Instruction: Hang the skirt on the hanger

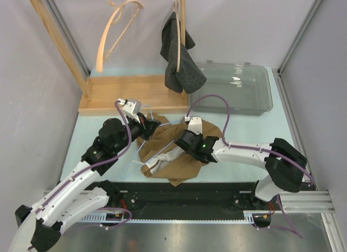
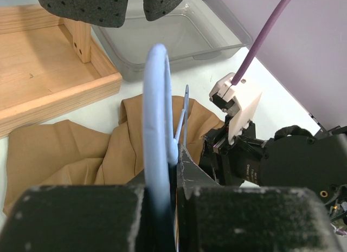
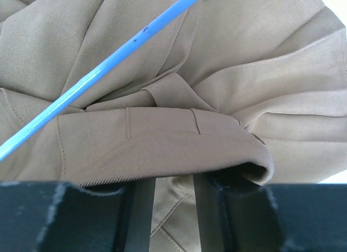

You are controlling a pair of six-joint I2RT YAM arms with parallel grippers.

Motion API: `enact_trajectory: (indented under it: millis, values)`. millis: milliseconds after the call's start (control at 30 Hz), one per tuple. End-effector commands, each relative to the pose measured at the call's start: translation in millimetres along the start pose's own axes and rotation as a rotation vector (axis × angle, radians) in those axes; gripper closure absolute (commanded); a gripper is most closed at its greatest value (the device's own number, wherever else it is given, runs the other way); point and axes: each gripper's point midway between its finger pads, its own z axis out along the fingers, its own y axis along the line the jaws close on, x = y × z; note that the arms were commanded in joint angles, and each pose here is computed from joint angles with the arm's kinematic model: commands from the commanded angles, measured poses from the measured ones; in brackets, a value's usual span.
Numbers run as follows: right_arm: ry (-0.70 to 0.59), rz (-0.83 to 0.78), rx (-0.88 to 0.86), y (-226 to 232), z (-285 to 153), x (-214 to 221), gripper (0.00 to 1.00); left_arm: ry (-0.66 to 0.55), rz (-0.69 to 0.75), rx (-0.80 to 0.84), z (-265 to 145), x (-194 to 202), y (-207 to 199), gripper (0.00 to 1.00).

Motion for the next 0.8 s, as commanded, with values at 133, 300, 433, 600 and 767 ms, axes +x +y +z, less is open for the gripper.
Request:
enact_trajectory:
  millis: [133,300,433,600,767]
  values:
    - [-0.086,0.027,0.032,9.5,7.9,-16.1,0.78,-0.053,0.006,0.013,-5.7,-19.1,-8.0,1.0]
    - [-0.101,0.018,0.046,9.1,7.6,-16.2,0.95,-0.053,0.009,0.009,-6.3,-18.7,-7.0,1.0]
    - [-0.116,0.031,0.05,5.7,-1.0,-21.8,1.0,-0.049,0.011,0.008,-6.6,-18.0,-6.6,1.0]
    - [-0.146,0.061,0.022,-1.0,-26.9,-38.1,1.0,-0.05,0.018,0.007,-7.9,-19.1,-6.8,1.0]
    - [-0.155,0.085,0.0,-8.7,-45.1,-48.5,1.0,-0.054,0.022,0.003,-7.0,-20.4,-5.9,1.0]
